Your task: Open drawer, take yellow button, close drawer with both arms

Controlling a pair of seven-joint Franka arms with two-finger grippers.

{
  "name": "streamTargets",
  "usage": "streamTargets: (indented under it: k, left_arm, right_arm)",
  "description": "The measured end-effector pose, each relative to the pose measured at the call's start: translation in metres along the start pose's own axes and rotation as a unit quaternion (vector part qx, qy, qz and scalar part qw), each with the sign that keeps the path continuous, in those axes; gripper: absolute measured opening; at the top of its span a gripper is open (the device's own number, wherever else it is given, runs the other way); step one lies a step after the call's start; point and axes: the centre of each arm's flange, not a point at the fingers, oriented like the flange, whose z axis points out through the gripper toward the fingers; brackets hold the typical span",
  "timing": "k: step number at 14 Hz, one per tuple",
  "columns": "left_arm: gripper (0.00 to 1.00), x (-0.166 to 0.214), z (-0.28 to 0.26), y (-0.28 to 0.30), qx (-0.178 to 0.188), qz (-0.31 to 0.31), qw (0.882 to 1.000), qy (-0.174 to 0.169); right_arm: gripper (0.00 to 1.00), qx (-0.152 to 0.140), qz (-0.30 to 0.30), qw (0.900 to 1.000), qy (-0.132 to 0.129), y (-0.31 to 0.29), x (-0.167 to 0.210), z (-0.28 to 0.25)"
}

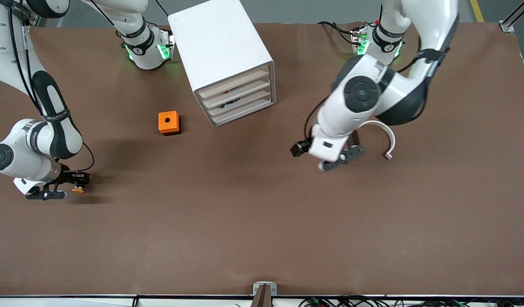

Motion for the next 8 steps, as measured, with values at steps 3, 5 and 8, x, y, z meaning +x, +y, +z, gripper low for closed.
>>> streamTargets:
  k: [3, 5, 8]
  left_arm:
    - [1.0, 0.046, -0.031, -0.044, 0.013, 0.002, 1.0, 0.022]
    - [1.0, 0.073, -0.051, -0.074, 0.016, 0.017, 0.999, 0.03]
    - [1.0, 0.091, -0.087, -0.109, 0.024, 0.044, 0.998, 0.037]
  right_arm:
    - [0.97, -0.001, -0.004, 1.0, 0.01, -0.008, 0.011, -0.012]
    - [1.0, -0.002, 0.004, 1.0, 0.011, -0.021, 0.023, -0.035]
    - [1.0, -0.003, 0.021, 1.0, -0.001, -0.057, 0.037, -0.101]
